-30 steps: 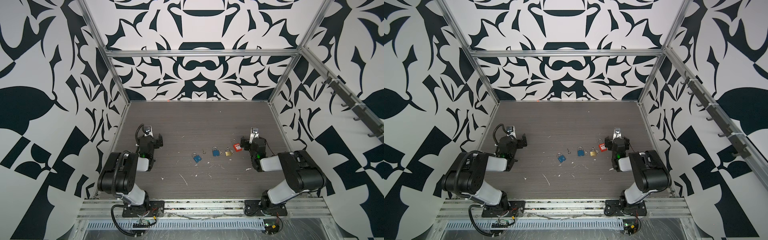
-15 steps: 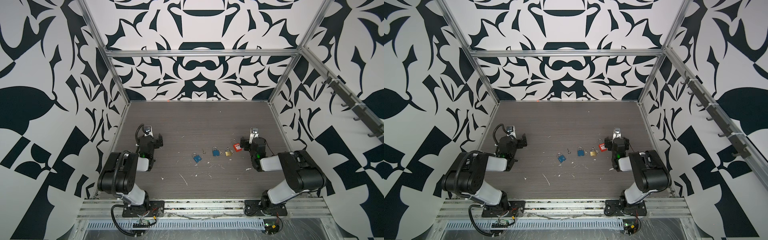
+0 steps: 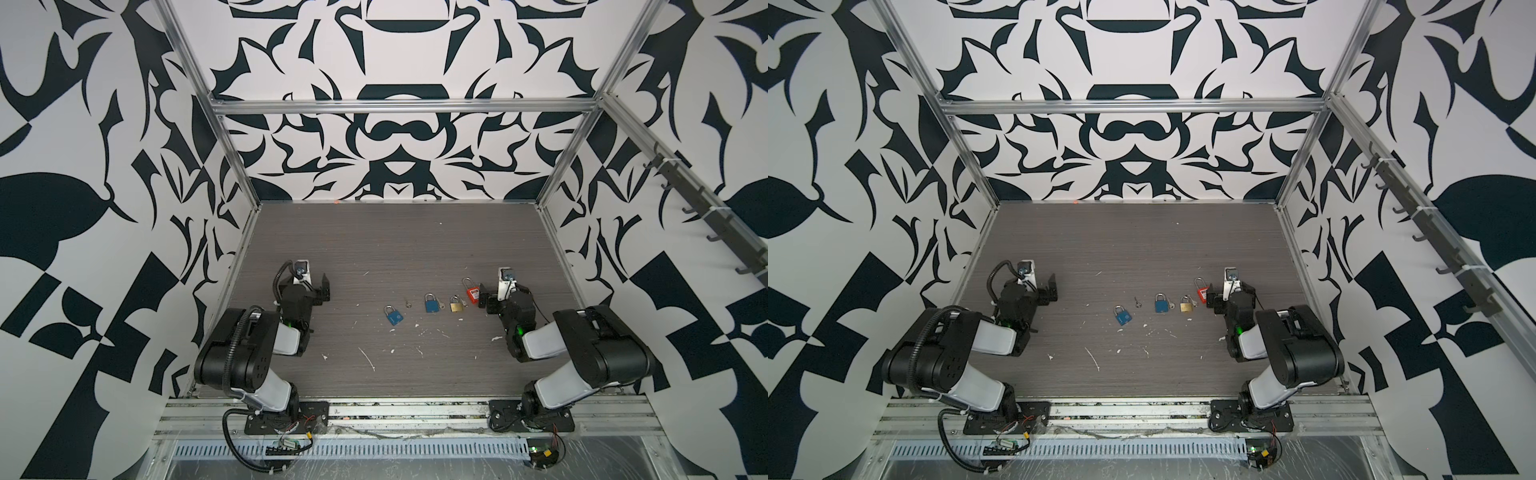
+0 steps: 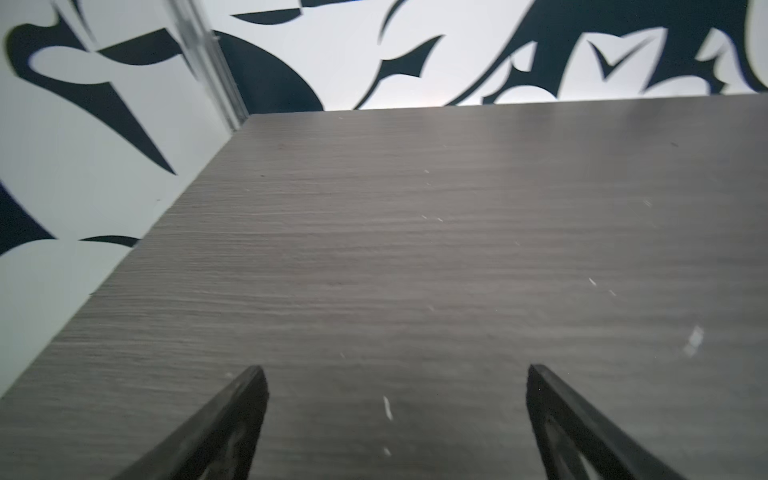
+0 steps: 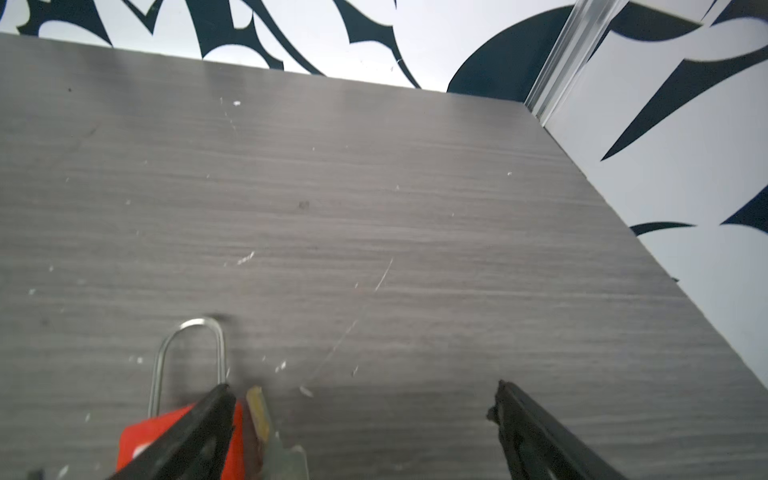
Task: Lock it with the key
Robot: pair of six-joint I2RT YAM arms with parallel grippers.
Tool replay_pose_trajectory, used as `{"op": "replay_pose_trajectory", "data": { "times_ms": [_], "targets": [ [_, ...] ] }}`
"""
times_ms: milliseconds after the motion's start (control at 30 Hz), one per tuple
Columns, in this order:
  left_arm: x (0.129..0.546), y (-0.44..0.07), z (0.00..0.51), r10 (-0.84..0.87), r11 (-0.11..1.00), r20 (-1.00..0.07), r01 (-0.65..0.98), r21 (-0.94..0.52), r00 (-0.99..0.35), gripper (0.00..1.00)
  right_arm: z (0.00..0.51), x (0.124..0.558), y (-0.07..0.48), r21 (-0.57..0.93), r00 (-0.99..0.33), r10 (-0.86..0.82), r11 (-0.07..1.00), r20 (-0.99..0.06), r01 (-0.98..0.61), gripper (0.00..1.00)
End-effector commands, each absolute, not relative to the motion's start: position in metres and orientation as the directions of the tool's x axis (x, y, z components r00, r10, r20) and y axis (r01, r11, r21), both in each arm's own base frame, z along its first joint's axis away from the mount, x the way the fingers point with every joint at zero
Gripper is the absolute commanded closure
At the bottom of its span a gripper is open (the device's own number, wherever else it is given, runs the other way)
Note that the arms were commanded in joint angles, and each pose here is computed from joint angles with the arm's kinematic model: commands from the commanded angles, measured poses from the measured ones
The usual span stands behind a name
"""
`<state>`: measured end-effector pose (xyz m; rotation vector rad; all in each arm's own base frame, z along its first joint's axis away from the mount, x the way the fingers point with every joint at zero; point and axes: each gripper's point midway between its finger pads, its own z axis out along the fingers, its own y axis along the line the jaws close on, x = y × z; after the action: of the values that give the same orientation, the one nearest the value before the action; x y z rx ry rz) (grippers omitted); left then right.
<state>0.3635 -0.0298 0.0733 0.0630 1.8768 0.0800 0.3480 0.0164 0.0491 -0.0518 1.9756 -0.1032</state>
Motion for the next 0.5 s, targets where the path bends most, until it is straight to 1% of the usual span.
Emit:
{"op": "replay_pose_trajectory", "data": {
  "times_ms": [0, 33, 100, 133, 167, 200, 233, 267, 300, 333, 367, 400, 467],
  "targets": [
    [0.387, -0.020, 0.100, 0.117, 0.986, -0.961, -0.086, 0.142, -0.250, 0.00, 0.079, 0.386, 0.012, -0.100, -0.399, -0.069, 0.993, -0.914, 0.058, 0.00],
    [0.380, -0.020, 0.093, 0.064, 0.993, -0.945, -0.076, 0.093, -0.319, 0.00, 0.082, 0.381, 0.014, -0.083, -0.341, -0.064, 0.996, -0.938, 0.042, 0.00],
    [0.363, -0.024, 0.107, 0.054, 0.998, -0.981, -0.030, 0.060, -0.186, 0.00, 0.092, 0.358, 0.025, -0.085, -0.224, -0.086, 0.996, -0.971, -0.014, 0.01],
    [0.358, -0.024, 0.105, 0.053, 0.998, -0.986, -0.026, 0.058, -0.155, 0.00, 0.092, 0.358, 0.025, -0.083, -0.212, -0.083, 0.997, -0.974, -0.012, 0.01],
    [0.364, -0.023, 0.104, 0.079, 0.996, -0.987, -0.034, 0.085, -0.141, 0.00, 0.092, 0.365, 0.020, -0.089, -0.224, -0.082, 0.996, -0.971, 0.021, 0.00],
    [0.376, -0.020, 0.105, 0.123, 0.987, -0.981, -0.085, 0.136, -0.152, 0.00, 0.088, 0.374, 0.020, -0.097, -0.277, -0.086, 0.995, -0.957, 0.026, 0.00],
    [0.383, -0.022, 0.099, 0.125, 0.986, -0.966, -0.077, 0.146, -0.226, 0.00, 0.081, 0.384, 0.021, -0.110, -0.363, -0.096, 0.994, -0.927, 0.018, 0.00],
    [0.386, -0.021, 0.089, 0.089, 0.992, -0.941, -0.060, 0.115, -0.328, 0.00, 0.079, 0.387, 0.018, -0.086, -0.385, -0.073, 0.996, -0.920, 0.018, 0.01],
    [0.390, -0.013, 0.085, 0.008, 0.998, -0.926, -0.049, 0.028, -0.376, 0.00, 0.080, 0.387, 0.011, -0.067, -0.364, -0.045, 0.997, -0.930, 0.047, 0.01],
    [0.393, -0.005, 0.088, -0.031, 0.999, -0.940, -0.047, -0.016, -0.339, 0.01, 0.080, 0.388, 0.009, -0.077, -0.368, -0.051, 0.996, -0.928, 0.055, 0.01],
    [0.392, -0.004, 0.090, -0.014, 0.999, -0.953, -0.044, -0.001, -0.302, 0.01, 0.078, 0.387, 0.009, -0.078, -0.384, -0.052, 0.995, -0.922, 0.054, 0.01],
    [0.391, -0.002, 0.091, -0.016, 0.999, -0.953, -0.054, 0.000, -0.301, 0.00, 0.078, 0.387, 0.010, -0.077, -0.385, -0.052, 0.996, -0.921, 0.051, 0.00],
    [0.391, -0.004, 0.087, -0.030, 0.999, -0.937, -0.052, -0.012, -0.348, 0.01, 0.079, 0.388, 0.010, -0.078, -0.374, -0.053, 0.996, -0.926, 0.051, 0.01]
  ]
}}
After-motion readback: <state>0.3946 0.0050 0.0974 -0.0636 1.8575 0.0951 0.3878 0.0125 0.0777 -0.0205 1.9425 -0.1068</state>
